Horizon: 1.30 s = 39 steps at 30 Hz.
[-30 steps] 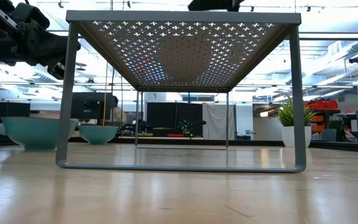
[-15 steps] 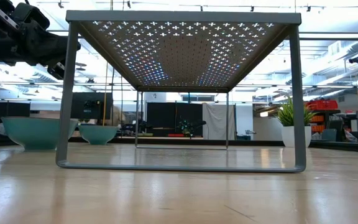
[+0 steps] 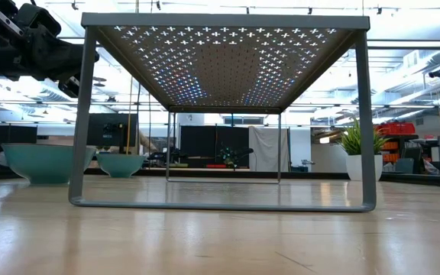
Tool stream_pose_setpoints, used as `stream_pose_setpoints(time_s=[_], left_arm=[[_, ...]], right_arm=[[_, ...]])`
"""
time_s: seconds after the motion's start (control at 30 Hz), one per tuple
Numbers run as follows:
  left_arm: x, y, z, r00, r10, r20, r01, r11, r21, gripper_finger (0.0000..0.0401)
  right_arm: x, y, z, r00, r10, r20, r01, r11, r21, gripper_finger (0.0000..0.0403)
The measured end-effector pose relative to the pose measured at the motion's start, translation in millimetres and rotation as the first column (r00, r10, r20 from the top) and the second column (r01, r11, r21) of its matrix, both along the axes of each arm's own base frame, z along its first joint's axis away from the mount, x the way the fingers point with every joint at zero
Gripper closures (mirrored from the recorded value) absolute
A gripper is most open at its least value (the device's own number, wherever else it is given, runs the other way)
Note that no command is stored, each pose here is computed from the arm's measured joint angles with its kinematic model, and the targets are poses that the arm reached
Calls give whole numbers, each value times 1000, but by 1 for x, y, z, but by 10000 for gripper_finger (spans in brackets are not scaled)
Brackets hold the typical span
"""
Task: Pick & Place Mini bowls
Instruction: Put the red bowl on top of the red bowl on the shelf
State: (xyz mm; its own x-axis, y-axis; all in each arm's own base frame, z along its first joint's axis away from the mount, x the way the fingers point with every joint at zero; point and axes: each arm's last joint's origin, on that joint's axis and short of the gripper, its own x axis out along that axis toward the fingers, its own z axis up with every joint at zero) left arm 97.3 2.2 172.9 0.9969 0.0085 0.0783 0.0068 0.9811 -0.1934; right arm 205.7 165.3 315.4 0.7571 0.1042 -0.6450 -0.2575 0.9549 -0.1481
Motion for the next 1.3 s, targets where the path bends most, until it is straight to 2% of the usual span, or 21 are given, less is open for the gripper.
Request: stream_pose_setpoints(time_s=[0.13, 0.37, 0.53, 0.67, 0.9, 1.1, 1.3], left_arm=[[0, 0, 0, 1000, 0, 0, 0, 1000, 0, 369], [0, 0, 0, 1000, 0, 0, 0, 1000, 0, 369], [0, 0, 0, 1000, 0, 0, 0, 1000, 0, 369], [0, 0, 0, 1000, 0, 0, 0, 1000, 0, 369], [0, 0, 0, 1000, 0, 0, 0, 1000, 0, 369], [0, 0, 0, 1000, 0, 0, 0, 1000, 0, 369], [0, 0, 0, 1000, 0, 0, 0, 1000, 0, 369]], right_arm=[[-12, 7, -5, 997, 41, -61, -42, 999, -14, 403], [-32, 17, -11, 969, 172, -176, -185, 981, -62, 403], [-44, 23, -14, 931, 267, -250, -286, 957, -44, 403], [-51, 27, -16, 915, 294, -275, -318, 947, -47, 403], [-62, 31, -18, 897, 297, -328, -319, 948, -14, 397], [-66, 30, -20, 880, 246, -406, -236, 969, 75, 376], [-69, 27, -23, 868, 168, -468, -138, 986, 98, 350]])
